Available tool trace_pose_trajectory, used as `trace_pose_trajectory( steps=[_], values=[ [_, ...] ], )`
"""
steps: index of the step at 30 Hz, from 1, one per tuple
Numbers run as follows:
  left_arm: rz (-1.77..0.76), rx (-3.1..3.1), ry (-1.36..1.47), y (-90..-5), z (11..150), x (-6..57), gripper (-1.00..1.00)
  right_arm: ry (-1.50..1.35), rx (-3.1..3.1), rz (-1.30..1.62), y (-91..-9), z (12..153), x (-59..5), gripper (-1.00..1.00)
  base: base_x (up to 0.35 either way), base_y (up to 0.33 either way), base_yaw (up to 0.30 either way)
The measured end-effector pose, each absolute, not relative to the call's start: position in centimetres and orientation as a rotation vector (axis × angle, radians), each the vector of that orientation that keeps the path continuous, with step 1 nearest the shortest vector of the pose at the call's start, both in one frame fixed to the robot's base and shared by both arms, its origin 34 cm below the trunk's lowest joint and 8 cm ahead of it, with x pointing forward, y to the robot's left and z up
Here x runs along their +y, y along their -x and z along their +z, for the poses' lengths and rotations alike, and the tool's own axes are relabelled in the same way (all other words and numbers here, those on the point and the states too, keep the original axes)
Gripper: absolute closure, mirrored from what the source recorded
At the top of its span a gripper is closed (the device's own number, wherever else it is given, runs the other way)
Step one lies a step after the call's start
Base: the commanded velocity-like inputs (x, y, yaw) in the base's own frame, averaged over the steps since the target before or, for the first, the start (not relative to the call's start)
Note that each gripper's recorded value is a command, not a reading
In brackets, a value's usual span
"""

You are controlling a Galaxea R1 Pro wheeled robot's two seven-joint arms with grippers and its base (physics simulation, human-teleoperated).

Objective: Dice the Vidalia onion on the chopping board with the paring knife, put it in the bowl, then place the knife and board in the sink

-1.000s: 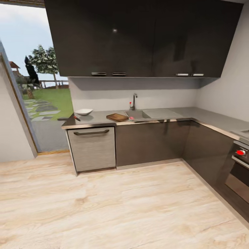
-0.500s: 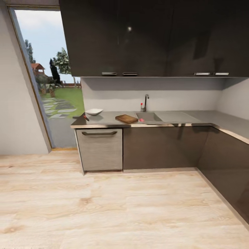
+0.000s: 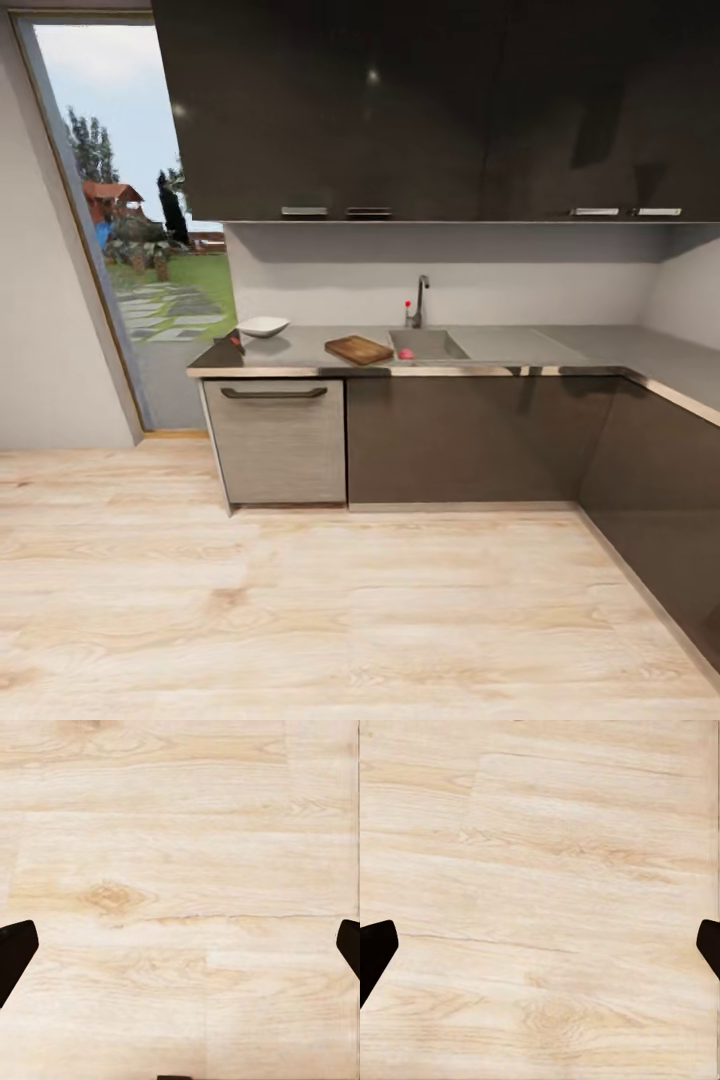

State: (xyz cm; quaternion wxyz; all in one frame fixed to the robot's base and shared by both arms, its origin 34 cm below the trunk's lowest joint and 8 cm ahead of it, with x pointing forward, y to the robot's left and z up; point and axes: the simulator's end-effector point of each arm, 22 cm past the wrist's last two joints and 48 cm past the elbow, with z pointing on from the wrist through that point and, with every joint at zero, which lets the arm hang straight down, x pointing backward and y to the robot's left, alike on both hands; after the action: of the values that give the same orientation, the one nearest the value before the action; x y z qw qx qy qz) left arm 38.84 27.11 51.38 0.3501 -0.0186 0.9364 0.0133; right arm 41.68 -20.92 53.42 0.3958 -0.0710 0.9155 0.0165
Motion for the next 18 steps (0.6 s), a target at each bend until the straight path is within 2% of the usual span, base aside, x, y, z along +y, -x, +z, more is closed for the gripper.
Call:
trace_pose_trajectory(
  steps=[7,14,18],
  values=[
    [0.036,2.426,0.048,-38.83,51.38,27.19,-1.0,0.173,2.321,0.039,-41.7,53.42,-21.0,-1.0,0.275,-0.149,0.04],
    [0.036,2.426,0.049,-38.83,51.38,27.2,-1.0,0.168,2.322,0.038,-41.68,53.41,-21.07,-1.0,0.273,-0.019,0.093],
    [0.036,2.426,0.049,-38.83,51.36,27.2,-1.0,0.169,2.323,0.038,-41.68,53.39,-21.06,-1.0,0.129,-0.002,0.009]
  ],
)
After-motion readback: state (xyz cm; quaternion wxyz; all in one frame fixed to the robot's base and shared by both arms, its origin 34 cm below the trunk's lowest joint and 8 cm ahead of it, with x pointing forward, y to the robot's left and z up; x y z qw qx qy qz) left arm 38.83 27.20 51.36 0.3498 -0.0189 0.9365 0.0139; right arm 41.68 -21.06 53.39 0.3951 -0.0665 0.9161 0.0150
